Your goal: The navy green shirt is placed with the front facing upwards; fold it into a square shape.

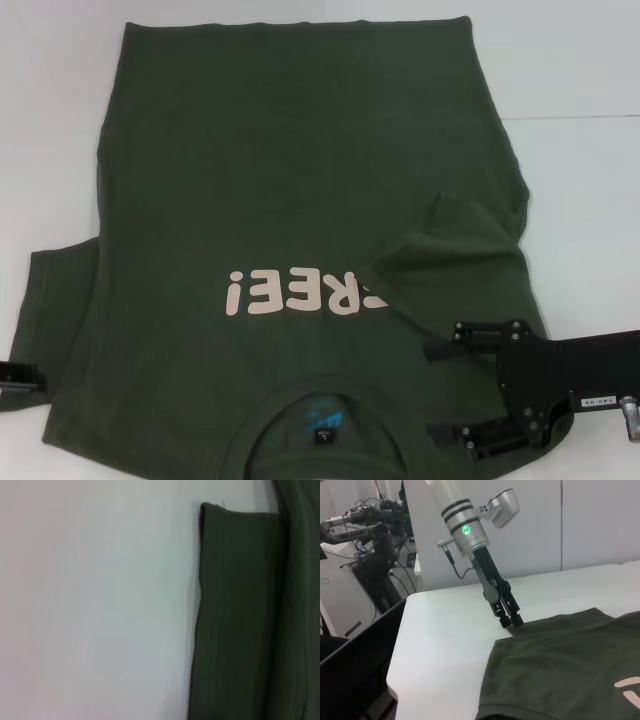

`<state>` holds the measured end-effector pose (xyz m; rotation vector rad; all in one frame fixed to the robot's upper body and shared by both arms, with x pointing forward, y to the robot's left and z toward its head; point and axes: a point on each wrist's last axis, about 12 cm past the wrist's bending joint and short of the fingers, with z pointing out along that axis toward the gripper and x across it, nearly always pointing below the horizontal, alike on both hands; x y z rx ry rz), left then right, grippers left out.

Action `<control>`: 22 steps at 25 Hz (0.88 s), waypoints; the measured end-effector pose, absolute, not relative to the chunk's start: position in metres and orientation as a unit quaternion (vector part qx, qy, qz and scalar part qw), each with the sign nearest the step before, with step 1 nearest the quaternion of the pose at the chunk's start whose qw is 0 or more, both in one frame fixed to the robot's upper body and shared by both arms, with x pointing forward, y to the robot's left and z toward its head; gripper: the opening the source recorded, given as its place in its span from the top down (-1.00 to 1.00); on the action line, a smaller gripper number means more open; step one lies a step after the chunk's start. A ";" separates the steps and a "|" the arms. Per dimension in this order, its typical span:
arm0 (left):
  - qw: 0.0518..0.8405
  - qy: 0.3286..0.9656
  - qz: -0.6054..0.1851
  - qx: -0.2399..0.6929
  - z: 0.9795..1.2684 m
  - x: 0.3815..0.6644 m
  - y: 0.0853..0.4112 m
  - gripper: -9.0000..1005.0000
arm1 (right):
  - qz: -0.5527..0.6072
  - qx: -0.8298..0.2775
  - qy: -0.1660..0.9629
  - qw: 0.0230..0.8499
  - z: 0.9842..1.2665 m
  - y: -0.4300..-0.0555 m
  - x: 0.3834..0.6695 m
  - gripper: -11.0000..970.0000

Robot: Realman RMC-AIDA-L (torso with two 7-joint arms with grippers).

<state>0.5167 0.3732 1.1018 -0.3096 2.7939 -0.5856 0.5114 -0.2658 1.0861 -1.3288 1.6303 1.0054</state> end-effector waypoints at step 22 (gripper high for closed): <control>0.136 0.963 -0.214 -0.092 1.101 0.535 0.363 -0.55 | 0.386 -0.523 0.648 0.397 1.086 -0.266 0.515 -0.86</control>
